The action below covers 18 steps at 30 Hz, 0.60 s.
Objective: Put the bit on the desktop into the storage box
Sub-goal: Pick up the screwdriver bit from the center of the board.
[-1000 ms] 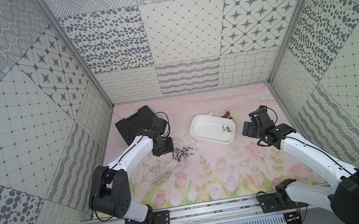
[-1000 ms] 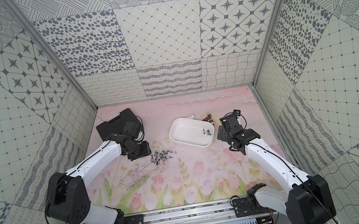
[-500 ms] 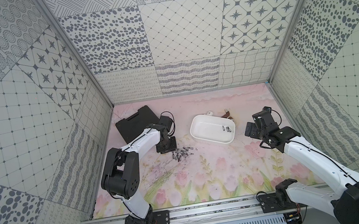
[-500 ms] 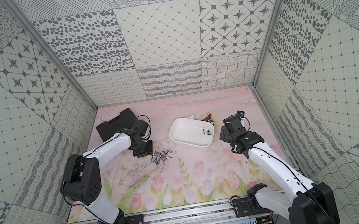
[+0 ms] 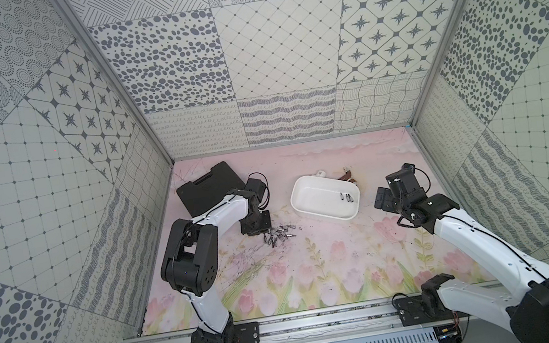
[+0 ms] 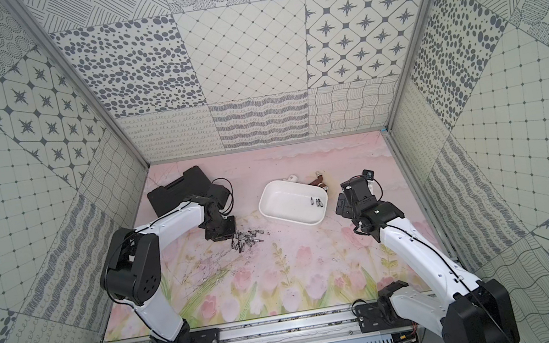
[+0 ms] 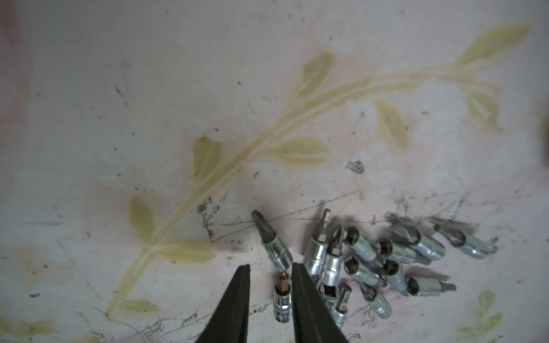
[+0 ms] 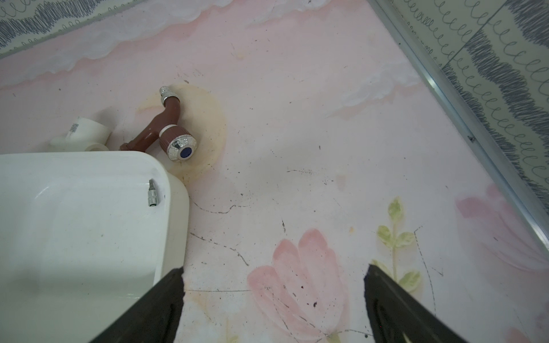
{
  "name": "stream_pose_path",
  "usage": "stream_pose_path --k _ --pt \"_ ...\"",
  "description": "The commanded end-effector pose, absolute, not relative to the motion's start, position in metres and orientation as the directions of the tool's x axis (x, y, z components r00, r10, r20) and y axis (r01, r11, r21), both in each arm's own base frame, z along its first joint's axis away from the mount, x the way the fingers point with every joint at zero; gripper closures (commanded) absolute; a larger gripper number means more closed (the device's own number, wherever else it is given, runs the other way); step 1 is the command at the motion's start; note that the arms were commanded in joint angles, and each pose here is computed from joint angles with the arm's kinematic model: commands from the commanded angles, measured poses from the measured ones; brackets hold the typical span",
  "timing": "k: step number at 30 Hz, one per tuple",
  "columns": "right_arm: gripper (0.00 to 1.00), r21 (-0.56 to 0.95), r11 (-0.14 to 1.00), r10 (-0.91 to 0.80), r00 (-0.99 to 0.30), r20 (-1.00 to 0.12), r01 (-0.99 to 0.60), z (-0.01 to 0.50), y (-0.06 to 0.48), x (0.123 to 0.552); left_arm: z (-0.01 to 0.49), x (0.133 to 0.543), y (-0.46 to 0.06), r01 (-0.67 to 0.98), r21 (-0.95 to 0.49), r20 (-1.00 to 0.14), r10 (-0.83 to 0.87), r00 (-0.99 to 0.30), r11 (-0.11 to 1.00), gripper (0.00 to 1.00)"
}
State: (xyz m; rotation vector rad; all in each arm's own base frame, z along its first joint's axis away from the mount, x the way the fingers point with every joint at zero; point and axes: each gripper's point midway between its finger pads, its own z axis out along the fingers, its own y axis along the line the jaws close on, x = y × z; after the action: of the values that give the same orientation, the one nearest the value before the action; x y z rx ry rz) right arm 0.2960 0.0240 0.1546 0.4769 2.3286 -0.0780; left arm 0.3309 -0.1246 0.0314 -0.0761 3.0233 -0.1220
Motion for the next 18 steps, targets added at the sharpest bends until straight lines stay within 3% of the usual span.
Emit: stream_pose_path --k 1,18 --pt "0.03 0.107 0.922 0.336 -0.631 -0.699 0.372 0.158 0.024 0.301 0.03 0.338 -0.126 -0.041 -0.08 -0.127 -0.051 -0.991 0.996 0.71" --pt "0.03 0.102 0.923 0.335 -0.643 -0.689 0.372 0.156 0.026 0.306 0.016 0.342 -0.131 -0.042 -0.085 -0.102 -0.051 -0.994 0.995 0.76"
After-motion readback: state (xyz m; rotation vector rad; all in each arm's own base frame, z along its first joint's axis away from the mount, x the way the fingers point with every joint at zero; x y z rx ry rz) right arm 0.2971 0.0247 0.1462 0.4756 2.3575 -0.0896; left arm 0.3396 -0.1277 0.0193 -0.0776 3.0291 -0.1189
